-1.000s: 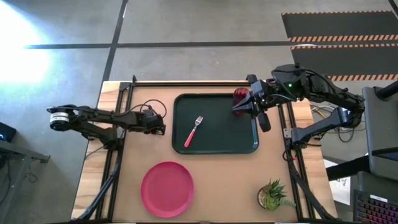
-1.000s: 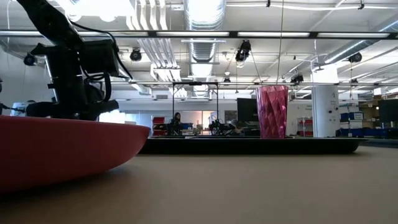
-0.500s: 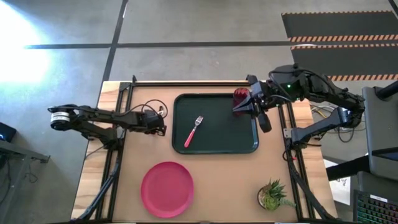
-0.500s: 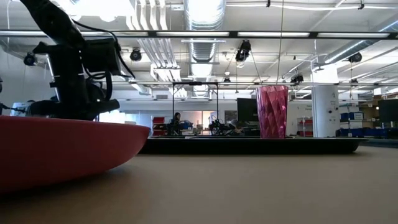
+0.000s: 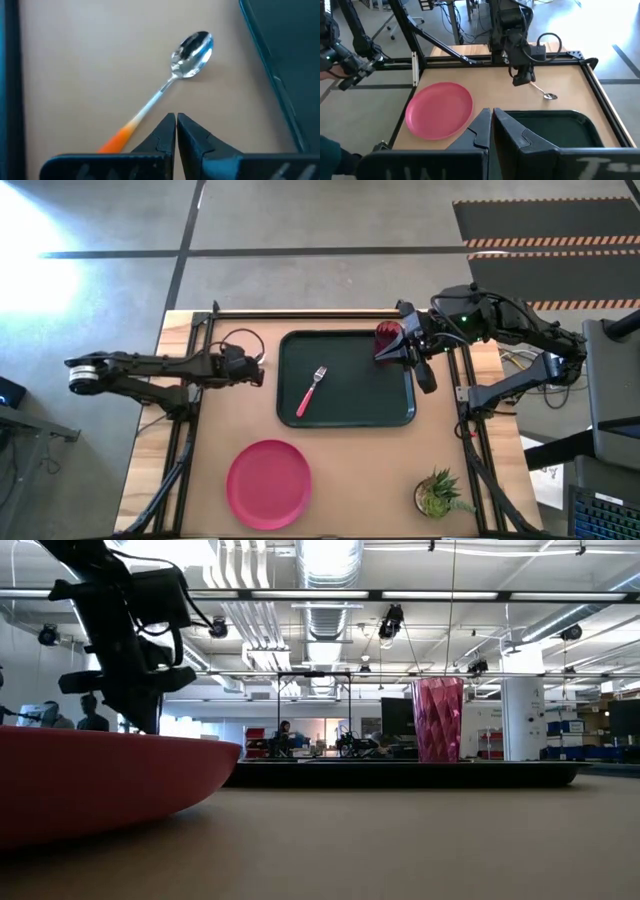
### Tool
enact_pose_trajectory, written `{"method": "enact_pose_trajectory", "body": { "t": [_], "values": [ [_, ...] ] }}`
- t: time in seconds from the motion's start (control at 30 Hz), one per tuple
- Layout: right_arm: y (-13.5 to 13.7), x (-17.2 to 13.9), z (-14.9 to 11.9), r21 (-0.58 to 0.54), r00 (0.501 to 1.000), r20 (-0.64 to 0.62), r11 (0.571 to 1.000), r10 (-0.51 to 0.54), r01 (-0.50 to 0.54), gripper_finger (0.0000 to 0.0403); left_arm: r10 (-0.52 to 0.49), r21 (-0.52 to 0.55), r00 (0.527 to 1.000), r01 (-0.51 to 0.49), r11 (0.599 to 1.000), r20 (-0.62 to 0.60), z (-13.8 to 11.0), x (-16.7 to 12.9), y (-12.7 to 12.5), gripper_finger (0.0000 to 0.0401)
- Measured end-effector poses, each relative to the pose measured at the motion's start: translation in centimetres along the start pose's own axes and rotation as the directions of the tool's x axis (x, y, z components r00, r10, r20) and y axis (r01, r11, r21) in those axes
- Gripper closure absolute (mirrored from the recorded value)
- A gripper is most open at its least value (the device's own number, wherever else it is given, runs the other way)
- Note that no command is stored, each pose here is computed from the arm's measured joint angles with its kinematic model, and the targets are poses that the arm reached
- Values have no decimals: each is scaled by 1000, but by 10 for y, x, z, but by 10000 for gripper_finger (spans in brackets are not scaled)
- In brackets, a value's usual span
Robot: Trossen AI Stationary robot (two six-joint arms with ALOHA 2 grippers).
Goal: Pick and place plate/cup/fork/spoon on tray
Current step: Put the orange spoon on the black serving tray to the left of the pink fork
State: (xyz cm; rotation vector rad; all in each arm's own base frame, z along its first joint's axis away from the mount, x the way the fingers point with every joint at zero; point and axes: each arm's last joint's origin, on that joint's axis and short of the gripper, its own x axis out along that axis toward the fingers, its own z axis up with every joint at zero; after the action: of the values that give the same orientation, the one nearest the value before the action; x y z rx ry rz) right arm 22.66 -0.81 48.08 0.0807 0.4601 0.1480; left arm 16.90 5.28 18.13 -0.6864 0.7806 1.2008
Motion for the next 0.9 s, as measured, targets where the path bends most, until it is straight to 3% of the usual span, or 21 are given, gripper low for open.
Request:
{"method": "enact_pose_trajectory", "body": {
  "t": [0.3,0.47,0.67,0.8,0.9],
  "values": [
    [0,0,0,1,1000,0,1000,0,0,394,-104,122,992,95,988,68,10,-1,-7,394],
    [0,0,0,27,1000,1,1000,0,0,394,-137,147,987,123,981,85,21,4,-6,341],
    [0,0,1,35,1000,15,999,0,-1,394,-82,100,992,72,992,99,31,10,3,266],
    [0,0,4,28,999,45,1000,1,-2,394,-65,81,992,57,995,104,38,14,8,240],
    [0,0,5,25,998,56,1000,1,-2,394,-106,73,989,99,992,104,44,16,9,233]
  ]
}}
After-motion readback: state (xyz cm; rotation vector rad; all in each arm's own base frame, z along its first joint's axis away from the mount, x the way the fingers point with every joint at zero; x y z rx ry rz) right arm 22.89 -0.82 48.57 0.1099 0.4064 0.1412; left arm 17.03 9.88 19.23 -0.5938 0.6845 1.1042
